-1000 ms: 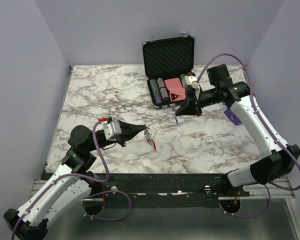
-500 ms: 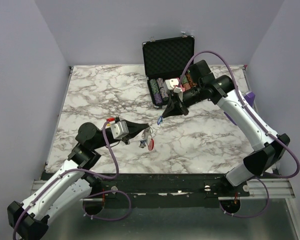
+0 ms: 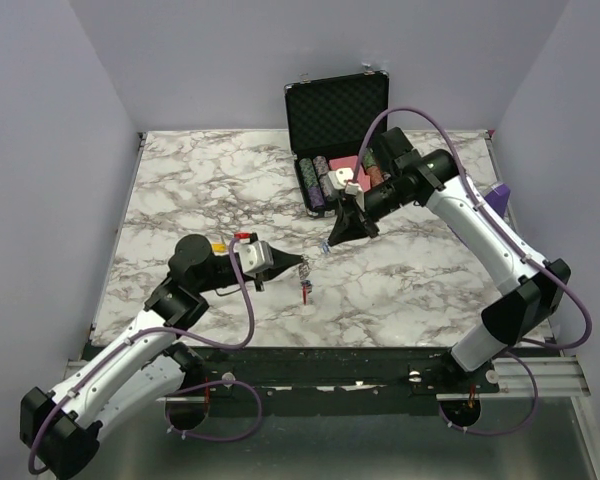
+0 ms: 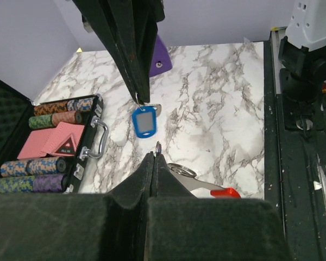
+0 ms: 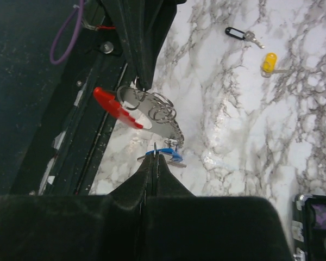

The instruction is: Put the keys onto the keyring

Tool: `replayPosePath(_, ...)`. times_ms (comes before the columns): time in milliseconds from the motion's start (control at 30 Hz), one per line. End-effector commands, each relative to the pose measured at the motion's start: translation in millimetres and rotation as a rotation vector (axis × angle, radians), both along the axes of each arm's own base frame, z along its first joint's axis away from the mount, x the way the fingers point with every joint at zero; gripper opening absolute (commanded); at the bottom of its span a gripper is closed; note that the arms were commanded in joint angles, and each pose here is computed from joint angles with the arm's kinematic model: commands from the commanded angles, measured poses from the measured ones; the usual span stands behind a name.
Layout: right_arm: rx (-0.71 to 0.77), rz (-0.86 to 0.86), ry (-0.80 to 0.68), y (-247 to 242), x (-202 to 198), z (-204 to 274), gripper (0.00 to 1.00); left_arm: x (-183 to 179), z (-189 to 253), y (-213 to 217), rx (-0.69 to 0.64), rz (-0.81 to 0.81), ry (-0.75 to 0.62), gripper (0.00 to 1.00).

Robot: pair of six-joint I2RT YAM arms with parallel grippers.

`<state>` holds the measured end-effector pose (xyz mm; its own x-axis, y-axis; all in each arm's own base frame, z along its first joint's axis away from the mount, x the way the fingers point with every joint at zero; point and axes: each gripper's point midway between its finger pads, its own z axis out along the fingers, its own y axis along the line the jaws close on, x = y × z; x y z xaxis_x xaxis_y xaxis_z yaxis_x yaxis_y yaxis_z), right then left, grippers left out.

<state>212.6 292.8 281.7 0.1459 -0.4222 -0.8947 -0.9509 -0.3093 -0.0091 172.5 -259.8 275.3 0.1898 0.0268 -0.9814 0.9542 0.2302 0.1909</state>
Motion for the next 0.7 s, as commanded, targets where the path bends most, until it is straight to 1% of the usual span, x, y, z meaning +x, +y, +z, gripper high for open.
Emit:
replayPosePath(0,0.040,0.046,0.140,9,-14,-11,0.01,4,9,9,0.006,0.053,-0.194,0.00)
replayPosePath(100,0.019,0.040,0.158,14,-12,-18,0.01,6,8,10,0.002,0.068,-0.200,0.00)
replayPosePath(267,0.035,0.072,0.207,20,-20,-20,0.01,11,6,2,0.002,0.059,-0.091,0.00)
replayPosePath(467,0.024,0.080,0.219,25,-22,-26,0.01,18,8,0,-0.037,0.092,-0.012,0.00)
replayPosePath(600,-0.007,0.052,0.203,25,-15,-34,0.01,23,16,1,-0.100,0.139,0.067,0.00)
replayPosePath(667,-0.012,0.044,0.197,25,-13,-36,0.01,22,17,2,-0.151,0.155,0.148,0.00)
